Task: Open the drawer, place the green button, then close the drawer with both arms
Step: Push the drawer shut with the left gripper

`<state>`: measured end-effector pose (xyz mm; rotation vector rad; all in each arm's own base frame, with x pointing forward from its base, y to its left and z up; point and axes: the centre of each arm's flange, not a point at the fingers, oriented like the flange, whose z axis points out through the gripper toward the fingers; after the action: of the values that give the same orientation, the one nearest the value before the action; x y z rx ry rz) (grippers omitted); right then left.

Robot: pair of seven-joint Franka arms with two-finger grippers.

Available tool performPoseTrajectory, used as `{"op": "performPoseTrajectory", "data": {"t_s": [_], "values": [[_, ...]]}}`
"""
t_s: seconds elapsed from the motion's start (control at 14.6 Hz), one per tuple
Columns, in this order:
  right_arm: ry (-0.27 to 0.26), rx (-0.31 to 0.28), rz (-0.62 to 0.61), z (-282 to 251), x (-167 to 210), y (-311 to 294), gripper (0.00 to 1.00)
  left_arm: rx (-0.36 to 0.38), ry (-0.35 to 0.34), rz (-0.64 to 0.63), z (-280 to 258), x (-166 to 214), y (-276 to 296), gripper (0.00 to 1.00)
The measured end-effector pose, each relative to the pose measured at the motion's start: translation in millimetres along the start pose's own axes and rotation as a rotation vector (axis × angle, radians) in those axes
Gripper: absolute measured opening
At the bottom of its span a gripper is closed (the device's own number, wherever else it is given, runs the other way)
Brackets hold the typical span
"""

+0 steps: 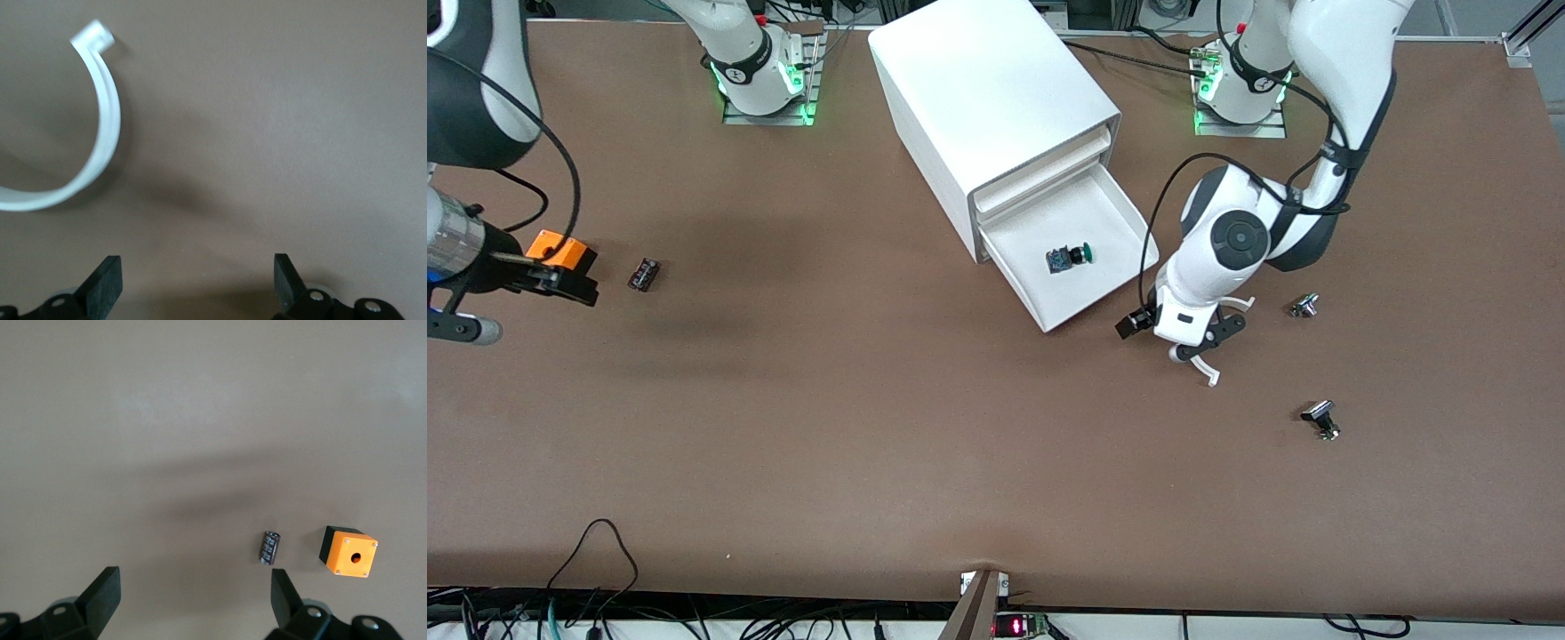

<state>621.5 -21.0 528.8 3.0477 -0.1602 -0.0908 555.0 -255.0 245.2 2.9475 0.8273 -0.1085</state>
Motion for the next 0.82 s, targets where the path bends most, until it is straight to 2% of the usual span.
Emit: {"op": "performPoseTrajectory", "data": {"t_s": [0.14,0.41,0.82], "values": [[-0.006,0.012,-0.055,-1.0,-2.1,2.2,1.0,0.005,-0.006,-0.018,12.6,-17.7,10.3,1.0],[-0.05,0.03,-0.084,6.7,-11.6,0.3,1.0,0.026,-0.02,-0.014,25.2,-36.3,15.3,1.0],[-0.007,0.04,-0.091,6.2,-49.9,2.9,1.0,0.065,-0.065,-0.01,35.1,-76.2,25.1,1.0]]}}
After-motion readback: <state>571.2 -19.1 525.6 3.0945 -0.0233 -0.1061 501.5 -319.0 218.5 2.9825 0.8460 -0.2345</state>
